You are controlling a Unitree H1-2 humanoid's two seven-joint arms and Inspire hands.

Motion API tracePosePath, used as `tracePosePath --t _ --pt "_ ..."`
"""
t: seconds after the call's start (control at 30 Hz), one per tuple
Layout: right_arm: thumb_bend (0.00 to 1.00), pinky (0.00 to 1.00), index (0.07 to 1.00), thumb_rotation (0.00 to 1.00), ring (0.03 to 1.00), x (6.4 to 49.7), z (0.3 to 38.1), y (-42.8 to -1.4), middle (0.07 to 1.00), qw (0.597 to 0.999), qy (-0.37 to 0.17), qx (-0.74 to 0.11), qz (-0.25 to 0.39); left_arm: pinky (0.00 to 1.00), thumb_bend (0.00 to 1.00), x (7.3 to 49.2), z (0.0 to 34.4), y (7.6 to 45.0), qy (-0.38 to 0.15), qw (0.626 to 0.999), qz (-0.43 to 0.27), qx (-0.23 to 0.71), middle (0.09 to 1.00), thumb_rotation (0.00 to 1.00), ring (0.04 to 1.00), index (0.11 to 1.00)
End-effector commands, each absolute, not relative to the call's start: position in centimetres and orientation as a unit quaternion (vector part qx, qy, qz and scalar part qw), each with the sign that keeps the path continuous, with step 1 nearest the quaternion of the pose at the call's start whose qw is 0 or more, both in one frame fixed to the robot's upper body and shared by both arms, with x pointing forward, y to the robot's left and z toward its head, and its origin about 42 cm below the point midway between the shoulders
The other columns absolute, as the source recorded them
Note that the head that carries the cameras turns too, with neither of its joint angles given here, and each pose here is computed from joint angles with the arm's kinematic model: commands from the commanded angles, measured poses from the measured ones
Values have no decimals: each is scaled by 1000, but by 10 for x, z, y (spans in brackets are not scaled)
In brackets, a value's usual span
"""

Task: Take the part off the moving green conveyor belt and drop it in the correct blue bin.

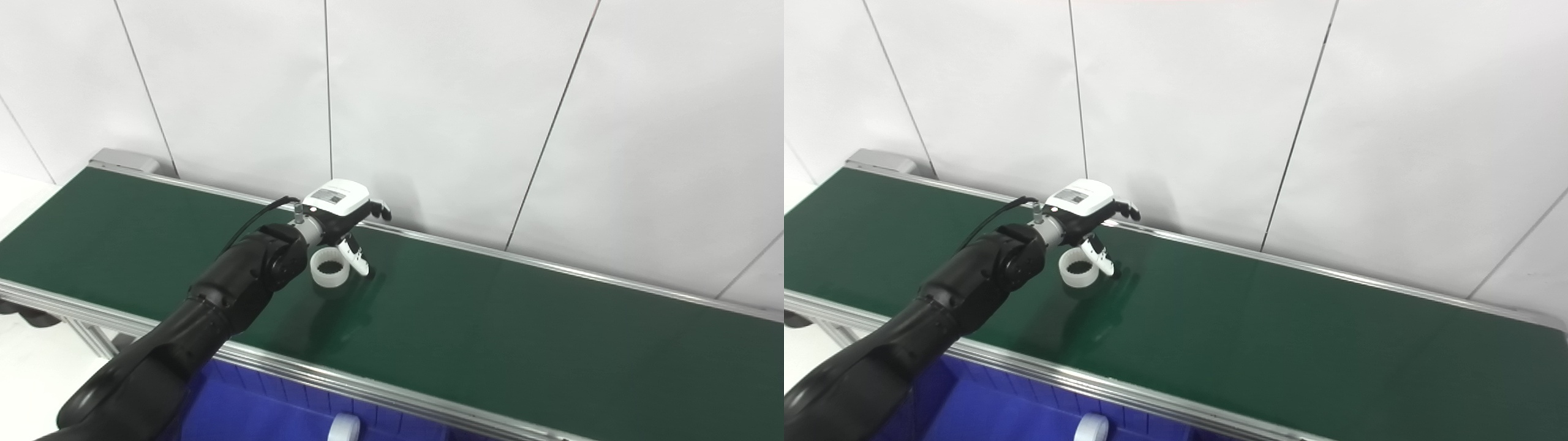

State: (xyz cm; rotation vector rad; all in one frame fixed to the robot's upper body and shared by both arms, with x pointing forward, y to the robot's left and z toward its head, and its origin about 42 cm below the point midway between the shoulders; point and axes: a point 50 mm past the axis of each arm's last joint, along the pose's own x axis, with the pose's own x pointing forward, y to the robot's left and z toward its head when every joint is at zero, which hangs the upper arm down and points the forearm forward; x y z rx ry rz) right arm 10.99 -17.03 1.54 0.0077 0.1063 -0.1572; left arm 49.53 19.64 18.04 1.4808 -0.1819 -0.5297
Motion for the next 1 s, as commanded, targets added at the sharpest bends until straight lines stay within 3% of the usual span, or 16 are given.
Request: tracePosePath --t 0.0,0.37,0.53,0.87,0.97 --pt "689 833 1000 893 915 112 29 -166 1000 997 10 14 -78 720 960 511 219 187 -109 690 -223 680 792 318 809 766" --pt "703 821 1000 891 914 108 34 -163 1000 997 5 13 -79 735 992 505 204 190 -89 650 -245 713 780 300 794 745" --pt "722 805 999 883 909 107 35 -162 996 996 5 17 -83 699 996 497 183 194 -102 644 -228 723 727 224 743 701" --pt "719 800 991 865 897 103 39 -162 982 996 2 24 -82 716 882 488 150 185 -88 598 -225 764 681 114 684 663" --pt "715 800 994 877 898 102 41 -162 984 997 1 20 -79 705 865 485 138 181 -82 619 -225 748 600 64 614 627"
